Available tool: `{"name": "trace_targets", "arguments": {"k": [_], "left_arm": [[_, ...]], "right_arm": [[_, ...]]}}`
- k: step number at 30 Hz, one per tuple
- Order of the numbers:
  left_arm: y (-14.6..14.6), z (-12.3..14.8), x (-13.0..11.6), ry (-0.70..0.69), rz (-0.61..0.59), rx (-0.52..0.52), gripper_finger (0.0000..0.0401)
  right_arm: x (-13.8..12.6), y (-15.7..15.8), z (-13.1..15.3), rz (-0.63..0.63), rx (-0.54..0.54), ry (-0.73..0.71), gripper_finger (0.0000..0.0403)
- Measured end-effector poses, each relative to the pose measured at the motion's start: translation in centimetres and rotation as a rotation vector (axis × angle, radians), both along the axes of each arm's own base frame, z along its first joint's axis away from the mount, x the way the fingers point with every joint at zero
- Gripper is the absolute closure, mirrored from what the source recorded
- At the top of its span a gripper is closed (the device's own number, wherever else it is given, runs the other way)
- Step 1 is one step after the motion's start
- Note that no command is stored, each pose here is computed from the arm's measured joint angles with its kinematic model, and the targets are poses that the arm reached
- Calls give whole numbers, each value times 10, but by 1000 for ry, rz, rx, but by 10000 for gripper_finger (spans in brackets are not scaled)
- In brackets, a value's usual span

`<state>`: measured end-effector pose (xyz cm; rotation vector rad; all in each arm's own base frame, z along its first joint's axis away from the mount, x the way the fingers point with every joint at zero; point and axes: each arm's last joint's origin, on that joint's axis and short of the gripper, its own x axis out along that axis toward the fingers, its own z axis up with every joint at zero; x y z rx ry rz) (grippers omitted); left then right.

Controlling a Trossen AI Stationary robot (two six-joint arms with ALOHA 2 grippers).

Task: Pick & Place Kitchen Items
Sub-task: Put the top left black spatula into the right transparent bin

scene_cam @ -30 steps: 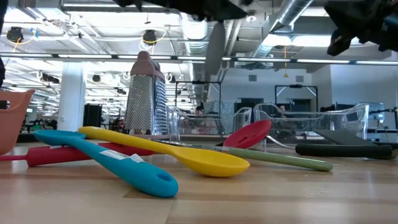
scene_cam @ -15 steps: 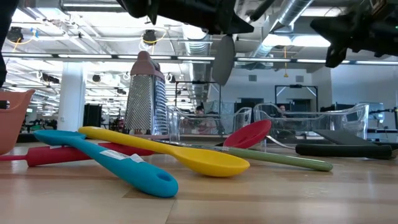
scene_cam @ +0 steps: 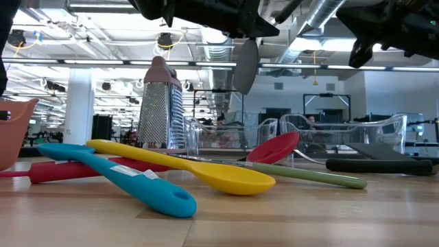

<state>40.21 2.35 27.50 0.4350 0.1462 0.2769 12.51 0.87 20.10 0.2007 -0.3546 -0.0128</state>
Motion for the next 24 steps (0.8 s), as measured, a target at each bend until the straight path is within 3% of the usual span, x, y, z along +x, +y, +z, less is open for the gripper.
{"name": "trace_targets", "arguments": {"k": [7, 14, 24], "left_arm": [[0, 0, 0, 0, 0, 0, 372], [-1, 0, 0, 2, -1, 0, 372], [-12, -1, 0, 8, -28, -1, 372]], "right_arm": [[18, 2, 9, -3, -16, 36, 402], [38, 3, 26, -77, -105, 60, 402], [43, 2, 33, -181, -248, 75, 396]]}}
